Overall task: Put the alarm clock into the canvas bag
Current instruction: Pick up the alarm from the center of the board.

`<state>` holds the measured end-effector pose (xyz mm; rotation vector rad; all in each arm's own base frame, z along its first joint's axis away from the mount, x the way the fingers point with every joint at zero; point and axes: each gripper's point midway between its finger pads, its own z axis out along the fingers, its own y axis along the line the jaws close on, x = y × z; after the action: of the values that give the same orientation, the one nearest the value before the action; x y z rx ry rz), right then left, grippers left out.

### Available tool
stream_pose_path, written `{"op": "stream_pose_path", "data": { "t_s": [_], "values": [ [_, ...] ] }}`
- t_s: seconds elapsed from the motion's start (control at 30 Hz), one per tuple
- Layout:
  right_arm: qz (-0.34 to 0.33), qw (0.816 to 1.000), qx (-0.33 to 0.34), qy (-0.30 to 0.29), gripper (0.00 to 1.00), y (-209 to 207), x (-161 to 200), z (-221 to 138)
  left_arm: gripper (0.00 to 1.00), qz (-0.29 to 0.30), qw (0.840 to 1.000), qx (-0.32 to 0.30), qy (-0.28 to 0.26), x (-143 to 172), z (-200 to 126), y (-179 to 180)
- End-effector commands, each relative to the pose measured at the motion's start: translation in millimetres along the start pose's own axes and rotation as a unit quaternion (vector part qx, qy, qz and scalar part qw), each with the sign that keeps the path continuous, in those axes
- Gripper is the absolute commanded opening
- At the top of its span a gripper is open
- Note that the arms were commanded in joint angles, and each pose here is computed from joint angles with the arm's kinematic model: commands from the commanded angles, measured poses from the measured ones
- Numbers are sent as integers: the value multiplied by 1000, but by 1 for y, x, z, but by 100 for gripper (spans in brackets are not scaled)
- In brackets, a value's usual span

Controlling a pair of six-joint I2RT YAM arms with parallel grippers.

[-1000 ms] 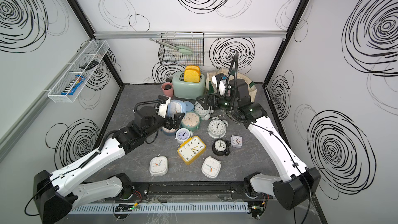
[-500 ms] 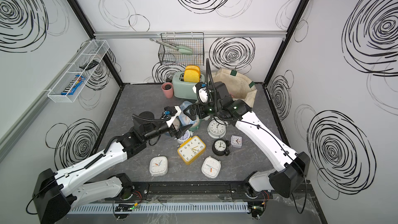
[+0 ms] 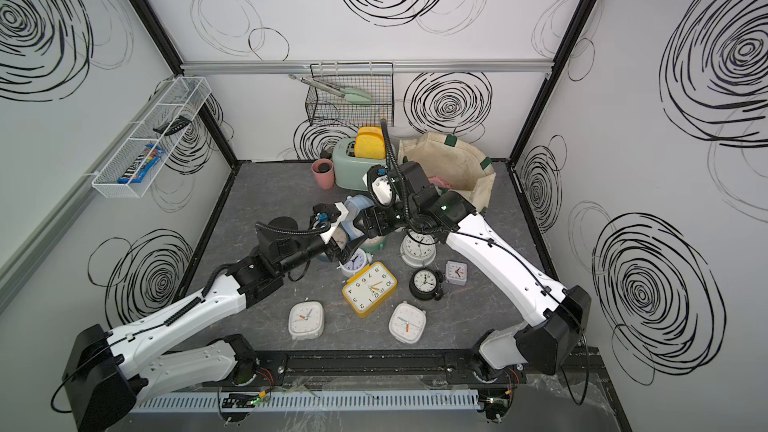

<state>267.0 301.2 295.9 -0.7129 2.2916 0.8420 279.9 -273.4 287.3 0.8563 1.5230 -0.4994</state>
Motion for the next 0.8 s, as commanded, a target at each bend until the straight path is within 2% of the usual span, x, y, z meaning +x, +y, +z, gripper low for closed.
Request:
{"op": "stream_pose_path", "data": {
  "t_s": [0.0, 0.27, 0.6, 0.77],
  "values": [
    [-4, 1000, -1, 4, 71, 5, 0, -2, 99, 15, 999, -15, -49, -25, -3, 4],
    [-1, 1000, -15, -1, 57, 11, -1, 0, 100, 22, 999, -20, -41, -21, -1, 2],
    [-6, 1000, -18, 1, 25, 7, 3, -1, 96, 17, 998, -29, -44, -21, -2, 3],
    [-15, 1000, 24, -10, 11, -20, 1, -5, 96, -1, 999, -16, -51, -24, -4, 0]
  ]
}}
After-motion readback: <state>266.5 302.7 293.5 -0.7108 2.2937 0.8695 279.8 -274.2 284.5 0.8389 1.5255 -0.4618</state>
